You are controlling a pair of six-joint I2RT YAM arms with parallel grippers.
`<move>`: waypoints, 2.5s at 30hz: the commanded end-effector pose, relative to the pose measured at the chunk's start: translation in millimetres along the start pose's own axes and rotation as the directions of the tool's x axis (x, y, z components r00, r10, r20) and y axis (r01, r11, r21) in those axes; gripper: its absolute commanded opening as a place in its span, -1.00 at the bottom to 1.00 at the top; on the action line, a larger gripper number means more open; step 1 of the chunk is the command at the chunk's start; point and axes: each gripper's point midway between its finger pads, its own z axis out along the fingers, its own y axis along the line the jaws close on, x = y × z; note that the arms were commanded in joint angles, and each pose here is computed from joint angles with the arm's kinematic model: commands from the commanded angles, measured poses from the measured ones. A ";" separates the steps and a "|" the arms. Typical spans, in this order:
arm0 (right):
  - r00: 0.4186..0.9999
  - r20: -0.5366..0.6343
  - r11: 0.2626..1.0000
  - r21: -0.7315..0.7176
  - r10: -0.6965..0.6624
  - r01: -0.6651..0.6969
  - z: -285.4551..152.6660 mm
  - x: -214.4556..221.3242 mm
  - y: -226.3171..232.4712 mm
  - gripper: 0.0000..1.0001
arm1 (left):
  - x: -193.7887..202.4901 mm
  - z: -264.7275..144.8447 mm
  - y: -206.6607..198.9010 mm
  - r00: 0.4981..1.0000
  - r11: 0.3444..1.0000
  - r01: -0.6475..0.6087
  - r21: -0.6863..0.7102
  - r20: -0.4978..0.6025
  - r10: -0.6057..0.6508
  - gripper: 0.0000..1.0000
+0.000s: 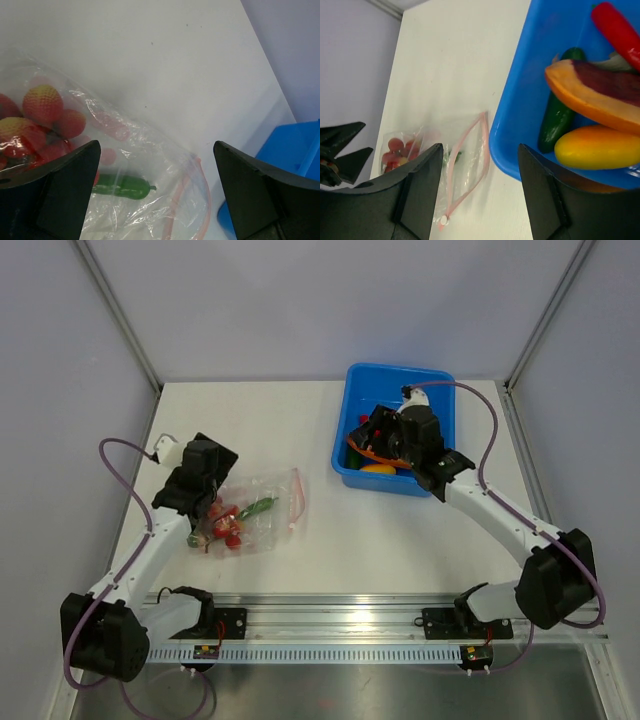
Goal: Open the zip-top bag and remove the fake food
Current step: Place the food at the center of the board, then pick up the fake vegetable at the center of the board.
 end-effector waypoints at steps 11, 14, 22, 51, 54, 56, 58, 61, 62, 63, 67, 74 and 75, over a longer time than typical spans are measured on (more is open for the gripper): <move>0.941 -0.262 0.976 -0.109 -0.213 0.190 31.6 90.6 60.1 0.43 | -3.6 -34.2 71.4 1.000 0.954 0.026 -0.297 0.012 -0.023 0.98; 0.925 -0.303 0.972 -0.119 -0.229 0.202 40.1 109.6 64.3 0.43 | 2.9 -38.6 83.9 0.999 0.951 0.040 -0.305 0.006 -0.040 0.98; 0.894 -0.374 0.967 -0.158 -0.246 0.200 61.7 152.4 73.4 0.45 | 7.3 -57.0 98.0 0.994 0.967 0.112 -0.231 0.017 -0.111 0.98; 0.900 -0.353 0.949 -0.269 -0.255 0.164 96.5 188.1 96.2 -0.91 | 30.6 -28.0 105.1 0.973 0.950 0.229 -0.211 0.039 -0.226 0.22; 0.908 -0.328 0.951 -0.252 -0.259 0.180 98.0 181.8 94.7 -1.00 | 27.9 -25.9 100.6 0.972 0.949 0.235 -0.210 0.047 -0.231 0.07; 0.911 -0.315 0.950 -0.248 -0.265 0.191 98.9 178.9 94.2 -1.00 | 27.3 -24.6 98.3 0.972 0.949 0.233 -0.211 0.046 -0.229 0.02; 0.912 -0.307 0.948 -0.247 -0.273 0.200 99.4 177.4 93.9 -1.00 | 26.4 -22.4 94.9 0.972 0.950 0.236 -0.204 0.049 -0.231 -0.15; 0.915 -0.291 0.947 -0.242 -0.279 0.212 100.5 172.8 93.9 -1.00 | 25.5 -19.6 89.6 0.971 0.952 0.238 -0.191 0.048 -0.233 -0.33; 0.917 -0.284 0.947 -0.238 -0.280 0.215 101.3 171.2 93.8 -1.00 | 24.8 -18.7 88.1 0.971 0.952 0.240 -0.188 0.051 -0.235 -0.37; 0.917 -0.282 0.948 -0.233 -0.281 0.218 101.8 170.7 92.8 -1.00 | 23.8 -17.3 85.0 0.970 0.953 0.244 -0.179 0.053 -0.238 -0.42; 0.917 -0.269 0.945 -0.223 -0.296 0.239 103.2 168.9 90.5 -1.00 | 20.0 -12.7 79.8 0.969 0.953 0.248 -0.176 0.062 -0.241 -0.57; 0.923 -0.234 0.942 -0.213 -0.305 0.258 104.9 157.6 91.5 -1.00 | 10.9 0.1 66.2 0.962 0.945 0.274 -0.179 0.061 -0.267 -0.90; 0.927 -0.218 0.945 -0.191 -0.304 0.264 106.5 152.4 88.2 -1.00 | 8.7 1.7 64.2 0.960 0.943 0.281 -0.177 0.063 -0.274 -0.98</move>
